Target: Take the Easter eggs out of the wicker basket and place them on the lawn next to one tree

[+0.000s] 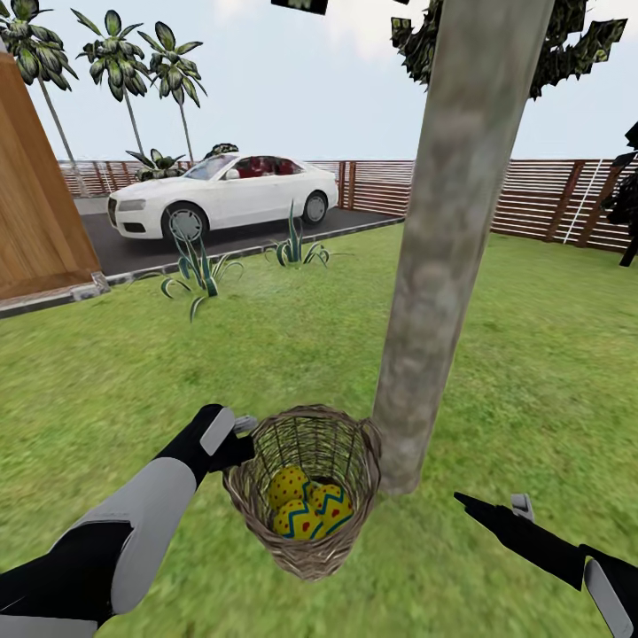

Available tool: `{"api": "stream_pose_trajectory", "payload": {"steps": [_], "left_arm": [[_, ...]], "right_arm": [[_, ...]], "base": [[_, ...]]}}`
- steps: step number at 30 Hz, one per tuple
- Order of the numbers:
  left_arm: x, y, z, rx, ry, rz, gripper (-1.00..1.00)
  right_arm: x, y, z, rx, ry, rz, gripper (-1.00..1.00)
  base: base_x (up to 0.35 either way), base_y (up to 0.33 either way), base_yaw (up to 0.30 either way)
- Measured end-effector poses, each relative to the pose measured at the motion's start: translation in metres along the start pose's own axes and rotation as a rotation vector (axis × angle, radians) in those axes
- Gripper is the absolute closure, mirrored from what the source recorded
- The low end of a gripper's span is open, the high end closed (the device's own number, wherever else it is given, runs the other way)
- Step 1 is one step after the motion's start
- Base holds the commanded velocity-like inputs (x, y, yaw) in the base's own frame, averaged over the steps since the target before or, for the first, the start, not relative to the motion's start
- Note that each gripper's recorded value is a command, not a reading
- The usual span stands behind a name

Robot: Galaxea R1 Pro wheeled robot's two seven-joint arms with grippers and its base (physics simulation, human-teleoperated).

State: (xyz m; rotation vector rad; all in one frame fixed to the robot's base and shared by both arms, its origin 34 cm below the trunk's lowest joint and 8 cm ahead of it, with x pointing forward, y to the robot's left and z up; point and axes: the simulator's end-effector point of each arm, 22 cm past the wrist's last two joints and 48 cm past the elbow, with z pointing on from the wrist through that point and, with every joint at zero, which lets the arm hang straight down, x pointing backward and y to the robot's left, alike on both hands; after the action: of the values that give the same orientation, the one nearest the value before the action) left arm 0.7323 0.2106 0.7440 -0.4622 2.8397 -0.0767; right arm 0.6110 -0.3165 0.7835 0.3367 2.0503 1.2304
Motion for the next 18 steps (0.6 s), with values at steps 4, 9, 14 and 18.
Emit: {"api": "stream_pose_trajectory", "payload": {"steps": [4,9,14,18], "left_arm": [[0.001,0.001,0.006,0.0,0.0,0.0,1.0],[0.003,0.001,0.014,0.0,0.0,0.0,1.0],[0.005,0.002,0.021,0.0,-0.001,0.0,1.0],[0.007,0.003,0.028,0.0,-0.001,0.0,1.0]], "right_arm": [[0.003,-0.005,0.002,0.0,0.0,0.0,-1.0],[0.006,-0.012,0.004,0.0,0.0,0.0,-1.0],[0.01,-0.019,0.006,0.0,0.0,0.0,-1.0],[0.013,-0.024,0.008,0.0,-0.001,0.0,-1.0]], "base": [[0.0,0.0,0.0],[0.0,0.0,0.0],[0.0,0.0,0.0],[0.0,0.0,0.0]]}}
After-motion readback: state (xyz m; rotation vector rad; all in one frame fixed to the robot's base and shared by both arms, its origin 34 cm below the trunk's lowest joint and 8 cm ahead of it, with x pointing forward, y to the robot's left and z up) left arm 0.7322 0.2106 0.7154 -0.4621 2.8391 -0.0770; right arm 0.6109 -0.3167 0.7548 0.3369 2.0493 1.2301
